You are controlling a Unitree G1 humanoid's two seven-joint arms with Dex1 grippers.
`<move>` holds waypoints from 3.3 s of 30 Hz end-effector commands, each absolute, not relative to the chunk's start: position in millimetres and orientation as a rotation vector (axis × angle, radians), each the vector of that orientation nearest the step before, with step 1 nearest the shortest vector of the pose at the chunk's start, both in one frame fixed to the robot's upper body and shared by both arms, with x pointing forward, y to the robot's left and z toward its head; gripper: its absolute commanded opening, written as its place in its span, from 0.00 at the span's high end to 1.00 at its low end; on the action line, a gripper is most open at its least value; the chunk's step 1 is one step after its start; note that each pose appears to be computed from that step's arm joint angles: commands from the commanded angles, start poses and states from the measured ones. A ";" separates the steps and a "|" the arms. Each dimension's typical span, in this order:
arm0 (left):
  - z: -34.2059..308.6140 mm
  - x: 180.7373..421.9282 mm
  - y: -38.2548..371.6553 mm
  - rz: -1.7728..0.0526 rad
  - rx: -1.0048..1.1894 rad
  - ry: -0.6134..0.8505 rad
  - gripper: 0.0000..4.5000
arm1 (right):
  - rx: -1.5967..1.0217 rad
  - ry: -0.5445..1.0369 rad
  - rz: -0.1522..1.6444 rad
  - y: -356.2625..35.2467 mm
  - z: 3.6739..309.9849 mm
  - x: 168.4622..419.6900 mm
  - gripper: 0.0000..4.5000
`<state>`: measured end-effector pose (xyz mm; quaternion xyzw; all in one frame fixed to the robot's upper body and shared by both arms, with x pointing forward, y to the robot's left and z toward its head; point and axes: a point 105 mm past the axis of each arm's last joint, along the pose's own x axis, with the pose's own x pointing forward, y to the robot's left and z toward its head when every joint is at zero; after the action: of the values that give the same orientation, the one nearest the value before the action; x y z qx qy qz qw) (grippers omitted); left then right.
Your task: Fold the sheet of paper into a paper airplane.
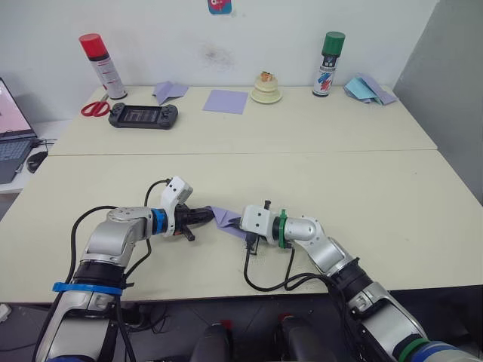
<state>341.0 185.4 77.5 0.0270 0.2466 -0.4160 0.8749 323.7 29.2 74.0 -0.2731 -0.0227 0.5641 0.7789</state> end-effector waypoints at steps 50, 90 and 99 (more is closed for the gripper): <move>43.4 326.8 213.4 -0.754 0.085 0.688 1.00 | -0.576 0.085 1.219 43.9 54.1 312.3 1.00; 95.9 359.0 162.8 -0.921 0.261 0.406 1.00 | -0.601 0.117 1.220 38.4 49.0 309.7 1.00; 74.5 355.0 166.9 -0.930 0.360 0.431 1.00 | -0.602 0.117 1.234 39.4 49.5 308.8 1.00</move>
<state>359.8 159.5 91.3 0.1625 0.1755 -0.4478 0.8615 317.4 39.9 66.5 -0.2733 0.0213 0.5516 0.7878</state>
